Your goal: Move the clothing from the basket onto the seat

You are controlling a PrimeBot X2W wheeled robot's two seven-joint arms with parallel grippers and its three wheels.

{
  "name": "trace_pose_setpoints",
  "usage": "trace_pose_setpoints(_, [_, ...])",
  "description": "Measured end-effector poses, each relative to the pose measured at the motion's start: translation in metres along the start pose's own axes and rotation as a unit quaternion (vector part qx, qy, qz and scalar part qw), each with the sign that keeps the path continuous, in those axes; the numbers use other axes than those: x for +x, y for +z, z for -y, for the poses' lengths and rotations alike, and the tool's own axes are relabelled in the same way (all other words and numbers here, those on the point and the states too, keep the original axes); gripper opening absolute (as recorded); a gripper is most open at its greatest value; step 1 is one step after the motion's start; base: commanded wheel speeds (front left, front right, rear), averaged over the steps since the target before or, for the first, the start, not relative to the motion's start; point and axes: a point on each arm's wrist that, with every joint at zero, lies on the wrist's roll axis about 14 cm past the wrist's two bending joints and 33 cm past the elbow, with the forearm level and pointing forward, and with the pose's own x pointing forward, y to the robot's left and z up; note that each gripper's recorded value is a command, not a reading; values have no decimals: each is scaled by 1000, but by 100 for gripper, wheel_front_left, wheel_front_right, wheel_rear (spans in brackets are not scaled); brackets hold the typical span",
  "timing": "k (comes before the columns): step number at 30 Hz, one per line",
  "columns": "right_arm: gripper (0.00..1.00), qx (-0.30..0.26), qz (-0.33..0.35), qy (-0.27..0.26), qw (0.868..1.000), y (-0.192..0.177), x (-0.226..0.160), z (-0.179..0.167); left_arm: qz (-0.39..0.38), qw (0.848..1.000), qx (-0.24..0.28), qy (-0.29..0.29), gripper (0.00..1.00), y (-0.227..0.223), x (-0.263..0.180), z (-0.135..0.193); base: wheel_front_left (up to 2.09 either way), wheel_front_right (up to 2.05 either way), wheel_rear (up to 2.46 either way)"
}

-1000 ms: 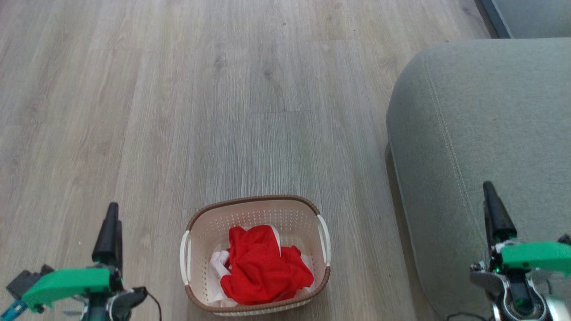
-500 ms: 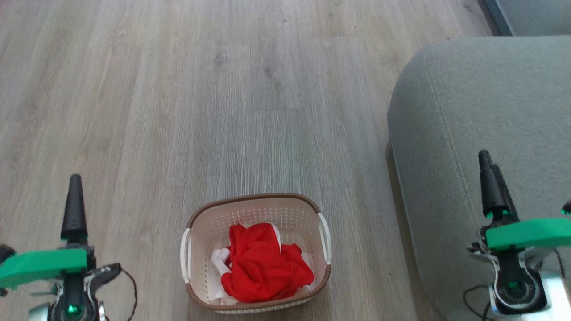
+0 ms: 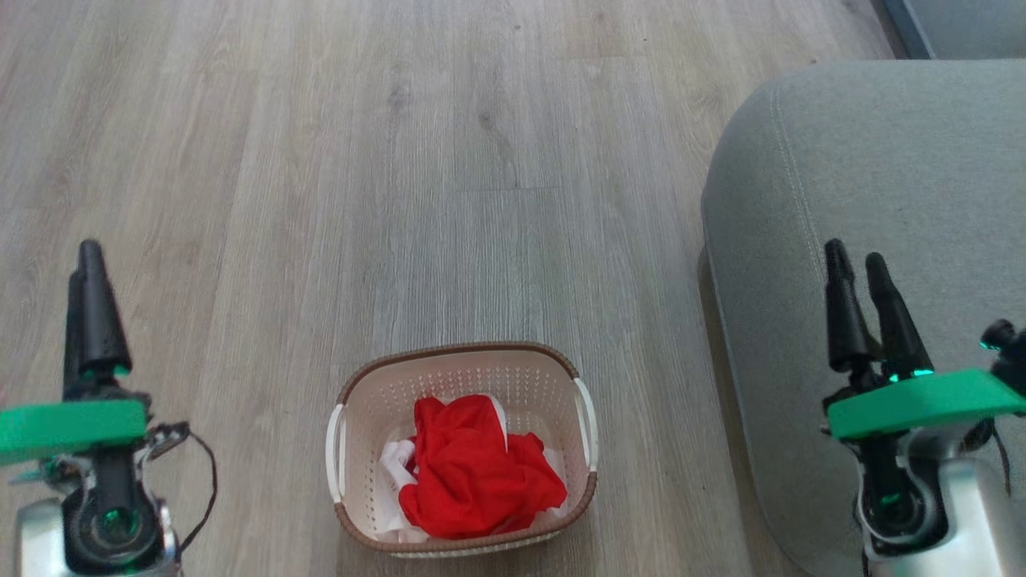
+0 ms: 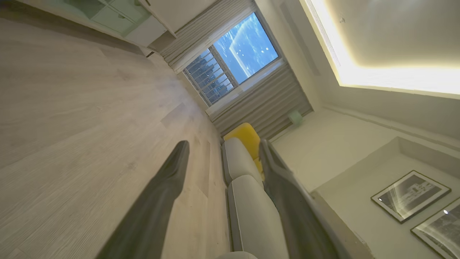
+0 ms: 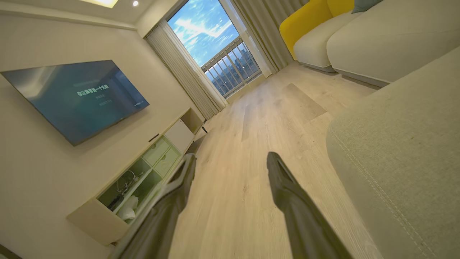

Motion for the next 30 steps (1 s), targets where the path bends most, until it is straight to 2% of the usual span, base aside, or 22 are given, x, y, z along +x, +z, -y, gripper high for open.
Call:
trace_pose_setpoints(8, [100,-73,7,19,997,3,3,-10,-9,994,99,-48,100,-17,0,42,0,0,0])
trace_pose_setpoints(15, [100,-137,11,42,990,4,7,-21,-24,976,200,-86,100,-44,-8,70,0,0,0])
trace_pose_setpoints(22, [100,-180,10,58,982,0,7,-29,-32,956,274,-96,100,-64,-16,81,0,0,0])
trace_pose_setpoints(26, [100,-208,7,68,976,-4,6,-33,-52,949,294,-99,100,-80,-23,79,0,0,0])
trace_pose_setpoints(30, [100,-224,6,71,972,-6,5,-33,-60,933,339,-110,100,-92,-28,77,0,0,0])
